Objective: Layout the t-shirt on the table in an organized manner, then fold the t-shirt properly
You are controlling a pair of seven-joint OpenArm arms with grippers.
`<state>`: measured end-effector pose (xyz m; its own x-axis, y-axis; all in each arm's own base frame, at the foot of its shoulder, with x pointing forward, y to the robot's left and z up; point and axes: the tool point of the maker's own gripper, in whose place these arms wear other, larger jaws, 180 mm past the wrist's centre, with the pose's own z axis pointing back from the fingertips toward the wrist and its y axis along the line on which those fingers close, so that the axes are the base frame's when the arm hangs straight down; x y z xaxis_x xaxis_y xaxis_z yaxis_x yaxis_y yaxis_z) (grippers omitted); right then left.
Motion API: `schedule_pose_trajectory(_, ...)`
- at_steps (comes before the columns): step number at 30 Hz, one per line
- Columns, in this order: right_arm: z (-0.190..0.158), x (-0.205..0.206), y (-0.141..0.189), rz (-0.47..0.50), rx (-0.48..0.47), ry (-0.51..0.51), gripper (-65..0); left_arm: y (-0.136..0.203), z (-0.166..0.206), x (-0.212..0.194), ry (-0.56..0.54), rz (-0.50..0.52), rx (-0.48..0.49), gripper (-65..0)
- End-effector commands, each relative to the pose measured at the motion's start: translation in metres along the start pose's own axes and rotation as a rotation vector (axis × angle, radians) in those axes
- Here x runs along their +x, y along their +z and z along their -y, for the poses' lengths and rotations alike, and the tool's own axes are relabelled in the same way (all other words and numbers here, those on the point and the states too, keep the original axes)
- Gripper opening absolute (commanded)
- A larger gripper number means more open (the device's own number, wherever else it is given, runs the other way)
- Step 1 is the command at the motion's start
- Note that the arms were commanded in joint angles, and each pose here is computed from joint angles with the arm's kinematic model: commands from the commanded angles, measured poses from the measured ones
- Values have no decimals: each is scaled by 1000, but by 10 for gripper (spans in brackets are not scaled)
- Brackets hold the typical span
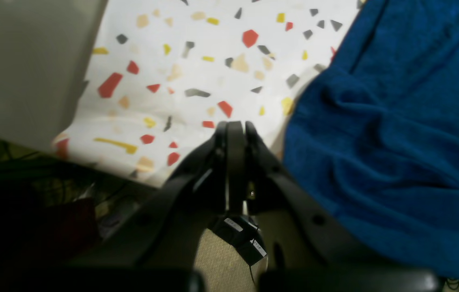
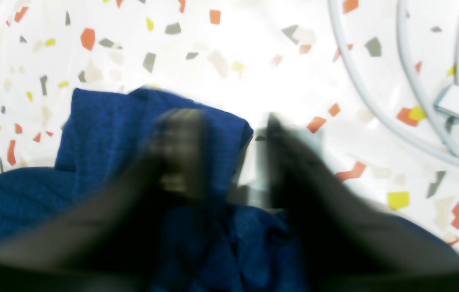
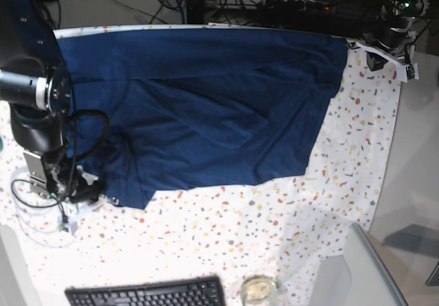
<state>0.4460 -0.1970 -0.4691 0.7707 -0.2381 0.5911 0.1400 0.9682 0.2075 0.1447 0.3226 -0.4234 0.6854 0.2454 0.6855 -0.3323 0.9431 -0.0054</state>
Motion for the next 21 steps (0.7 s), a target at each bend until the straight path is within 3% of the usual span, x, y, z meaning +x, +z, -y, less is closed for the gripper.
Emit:
schedule_pose_trajectory(1,-3,44,9,103,11,4,-624,3,-2,9,-4,35,-1,-650)
schedule_pose_trajectory(2,-4,50,12,117,12,12,-650,3,-2,9,-4,35,-1,-650)
schedule_pose_trajectory(4,-5,57,17,123,12,27,-624,3,-2,9,-4,35,-1,-650)
schedule_pose_trajectory(12,-14,107,68,259,4,128,-650,2,-2,13,-7,43,-1,-650)
schedule_pose_trajectory(16,-15,111,74,259,-2,130,-633,2,-2,14,-7,46,-2,-650)
schedule_pose_trajectory(18,-11,94,60,192,-3,107,-533,2,-2,14,-7,46,-2,-650)
schedule_pose_trajectory(21,-8,58,31,48,8,58,-288,2,-2,14,-6,46,-2,-650)
